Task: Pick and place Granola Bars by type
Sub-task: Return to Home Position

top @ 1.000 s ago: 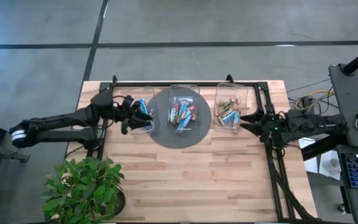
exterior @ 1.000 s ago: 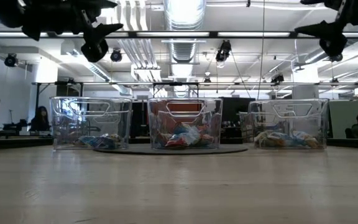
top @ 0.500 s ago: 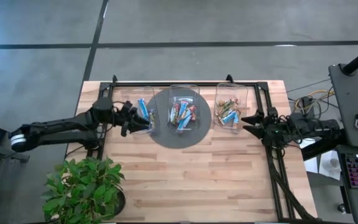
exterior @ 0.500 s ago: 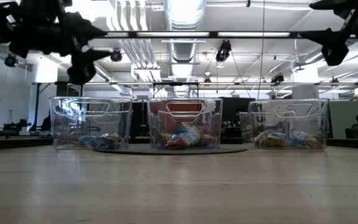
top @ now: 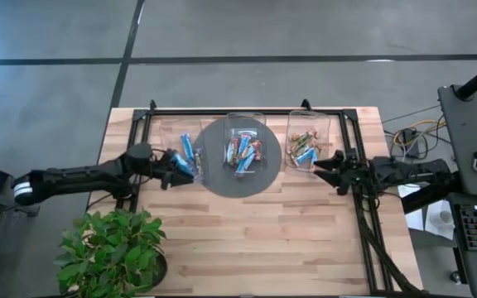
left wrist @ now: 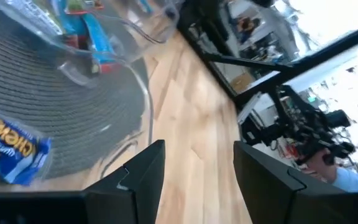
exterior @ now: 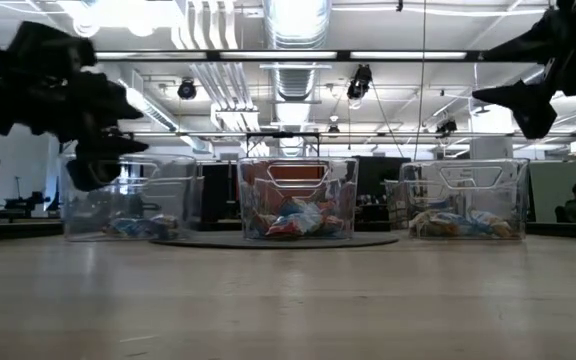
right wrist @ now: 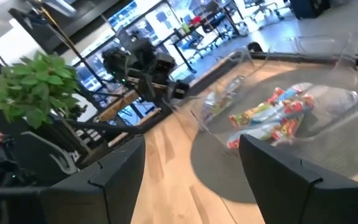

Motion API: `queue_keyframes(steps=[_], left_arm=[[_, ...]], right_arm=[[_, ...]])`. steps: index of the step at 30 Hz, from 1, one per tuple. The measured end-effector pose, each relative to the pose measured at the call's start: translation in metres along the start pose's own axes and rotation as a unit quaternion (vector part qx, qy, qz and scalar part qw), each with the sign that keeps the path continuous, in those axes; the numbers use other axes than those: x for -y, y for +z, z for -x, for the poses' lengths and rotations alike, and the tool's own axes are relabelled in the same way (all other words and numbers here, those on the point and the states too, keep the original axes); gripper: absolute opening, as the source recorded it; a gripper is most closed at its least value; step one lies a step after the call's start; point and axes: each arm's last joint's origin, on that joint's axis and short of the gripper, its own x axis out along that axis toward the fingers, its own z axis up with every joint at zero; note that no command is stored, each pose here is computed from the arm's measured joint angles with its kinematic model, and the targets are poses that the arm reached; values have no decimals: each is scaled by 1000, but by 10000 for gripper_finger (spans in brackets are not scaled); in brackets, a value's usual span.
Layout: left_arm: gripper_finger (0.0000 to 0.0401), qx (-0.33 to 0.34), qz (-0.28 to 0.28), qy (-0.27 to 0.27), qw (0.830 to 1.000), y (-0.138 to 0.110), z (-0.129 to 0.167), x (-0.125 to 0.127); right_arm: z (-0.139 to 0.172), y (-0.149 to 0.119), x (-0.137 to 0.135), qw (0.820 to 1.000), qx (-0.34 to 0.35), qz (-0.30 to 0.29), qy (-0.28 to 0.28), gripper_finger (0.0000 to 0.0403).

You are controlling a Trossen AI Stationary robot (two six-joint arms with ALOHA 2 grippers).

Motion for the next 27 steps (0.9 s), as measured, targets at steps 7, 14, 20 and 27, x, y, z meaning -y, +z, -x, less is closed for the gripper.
queue_keyframes(steps=[7, 14, 20, 27], left_arm=[[174, -16, -2, -5, 1000, -25, 12, -7], [174, 35, -52, -72, 995, -22, 24, 9], [174, 89, -97, -130, 983, -20, 36, 21], [174, 85, -118, -184, 972, -22, 37, 33]], right_arm=[[-4, -10, 6, 1000, -13, 4, -11, 255], [-7, -21, 13, 999, -33, 13, -26, 257], [-8, -21, 13, 999, -33, 12, -24, 250], [-8, -21, 13, 999, -32, 12, -24, 252]])
